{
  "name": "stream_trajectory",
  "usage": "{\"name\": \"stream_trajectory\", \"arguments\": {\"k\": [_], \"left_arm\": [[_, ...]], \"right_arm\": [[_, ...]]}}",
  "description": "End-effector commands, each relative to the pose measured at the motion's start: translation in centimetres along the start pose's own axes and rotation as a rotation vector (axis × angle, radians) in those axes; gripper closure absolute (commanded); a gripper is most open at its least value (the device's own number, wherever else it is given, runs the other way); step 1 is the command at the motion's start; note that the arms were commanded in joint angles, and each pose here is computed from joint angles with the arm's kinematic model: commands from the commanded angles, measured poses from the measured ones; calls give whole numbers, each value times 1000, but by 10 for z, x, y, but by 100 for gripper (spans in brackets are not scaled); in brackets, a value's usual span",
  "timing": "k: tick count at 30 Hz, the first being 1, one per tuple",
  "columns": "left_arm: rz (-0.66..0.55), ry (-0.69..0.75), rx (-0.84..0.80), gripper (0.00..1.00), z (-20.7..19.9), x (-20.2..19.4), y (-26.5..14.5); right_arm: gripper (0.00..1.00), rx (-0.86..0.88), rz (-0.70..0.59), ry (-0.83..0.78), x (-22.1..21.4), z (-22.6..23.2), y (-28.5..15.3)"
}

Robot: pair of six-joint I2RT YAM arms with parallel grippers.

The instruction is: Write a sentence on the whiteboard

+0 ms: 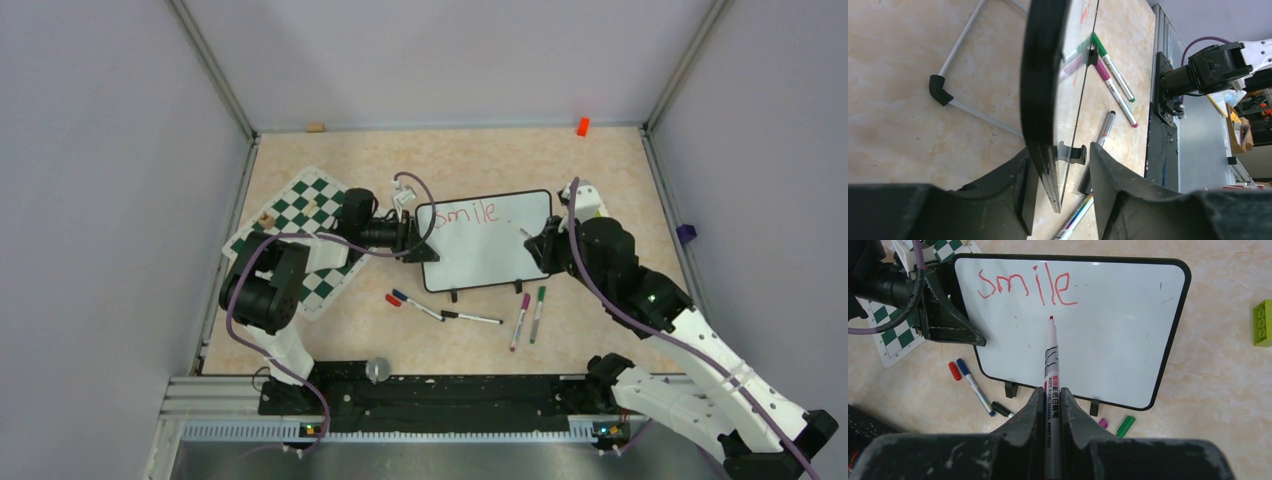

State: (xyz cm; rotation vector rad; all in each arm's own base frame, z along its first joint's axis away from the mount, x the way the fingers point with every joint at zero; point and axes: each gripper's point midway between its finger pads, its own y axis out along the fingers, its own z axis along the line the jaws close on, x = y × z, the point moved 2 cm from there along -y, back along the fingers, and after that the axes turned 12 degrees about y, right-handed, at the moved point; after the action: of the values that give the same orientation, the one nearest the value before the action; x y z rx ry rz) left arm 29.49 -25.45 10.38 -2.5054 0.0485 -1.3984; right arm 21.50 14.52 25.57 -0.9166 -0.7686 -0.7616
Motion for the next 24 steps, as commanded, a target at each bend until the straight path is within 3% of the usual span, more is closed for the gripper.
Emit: {"name": "stream_trajectory", "arguments": {"k": [1, 5, 10, 12, 16, 24], "left_arm": [[-32, 49, -43, 57, -5, 12, -1], [-37, 60, -50, 68, -8, 13, -2], [-39, 66, -59, 75, -9, 14, -3], [-39, 64, -55, 87, -9, 14, -3], [-28, 61, -37, 100, -7, 13, -4], [0, 34, -10, 100, 0, 8, -2]], "right_arm": [[100, -7, -28, 18, 5, -2, -3], [100, -7, -25, 16, 4, -3, -4], [100, -8, -18, 15, 2, -3, -2], [100, -8, -8, 12, 0, -3, 0], [100, -13, 27, 7, -6, -2, 6], [100, -87, 49, 4, -7, -9, 19]]}}
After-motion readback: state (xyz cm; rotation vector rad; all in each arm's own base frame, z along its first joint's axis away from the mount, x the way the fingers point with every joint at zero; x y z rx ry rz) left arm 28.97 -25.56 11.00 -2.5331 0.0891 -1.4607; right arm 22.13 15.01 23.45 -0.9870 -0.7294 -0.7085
